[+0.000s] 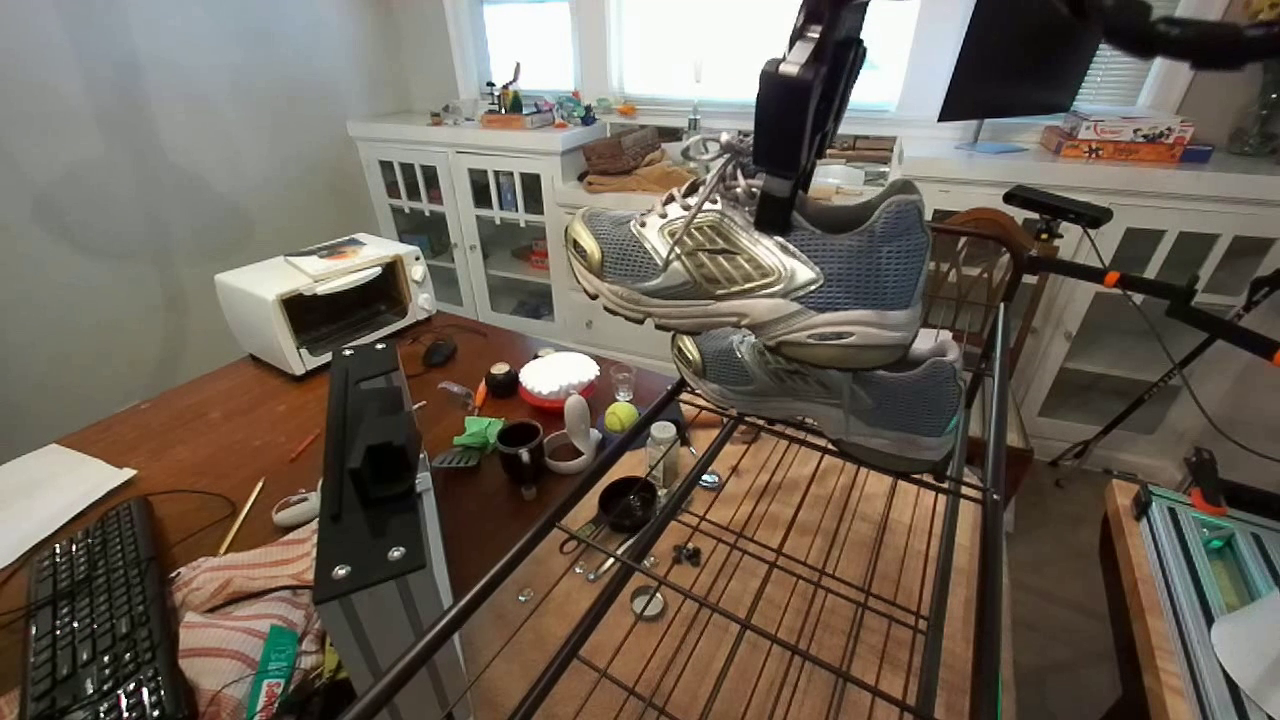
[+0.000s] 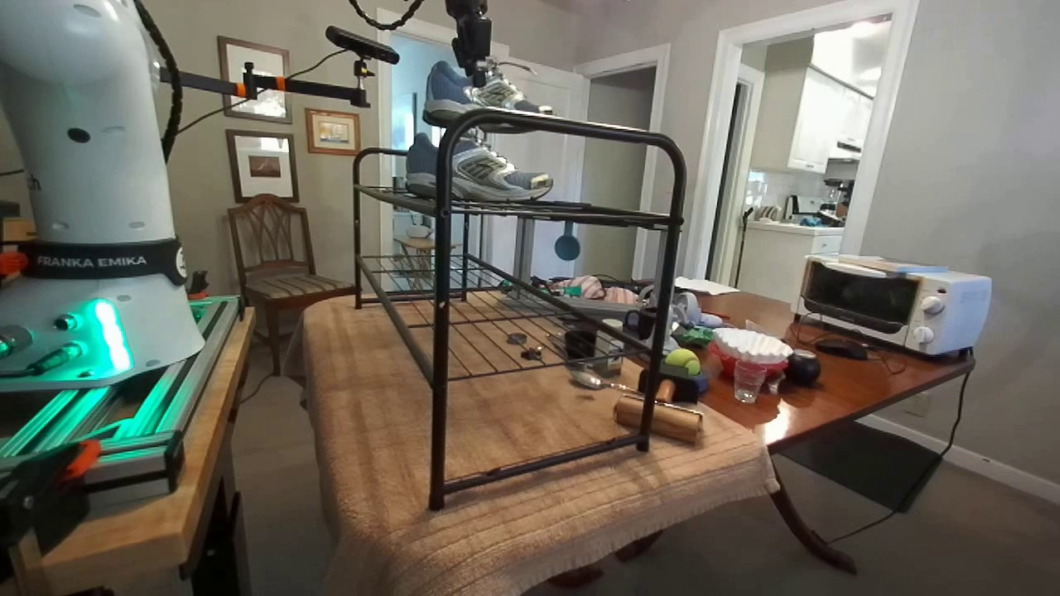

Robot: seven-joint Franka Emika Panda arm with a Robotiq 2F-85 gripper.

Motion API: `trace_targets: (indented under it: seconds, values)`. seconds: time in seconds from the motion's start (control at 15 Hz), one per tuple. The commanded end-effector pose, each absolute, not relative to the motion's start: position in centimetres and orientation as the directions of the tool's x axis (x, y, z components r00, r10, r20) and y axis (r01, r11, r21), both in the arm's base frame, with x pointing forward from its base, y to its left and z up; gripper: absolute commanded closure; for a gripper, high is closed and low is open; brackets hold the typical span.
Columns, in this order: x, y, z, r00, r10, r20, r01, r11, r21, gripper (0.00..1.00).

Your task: Move the shoe to the left

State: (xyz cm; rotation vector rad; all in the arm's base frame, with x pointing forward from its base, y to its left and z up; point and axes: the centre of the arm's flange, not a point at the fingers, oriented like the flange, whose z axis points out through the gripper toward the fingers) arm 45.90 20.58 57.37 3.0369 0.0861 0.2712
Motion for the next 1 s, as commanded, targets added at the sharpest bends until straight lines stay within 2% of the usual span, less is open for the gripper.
trace_targets:
  seconds: [0.0,0.93]
  values:
    - [45.4,22.3,56.5,0.990,0.045,0.135,0.036,-0.997,0.072,0.93]
    - [41.9,19.6,51.3,0.998,0.043,0.039,0.043,-0.999,0.008,0.93]
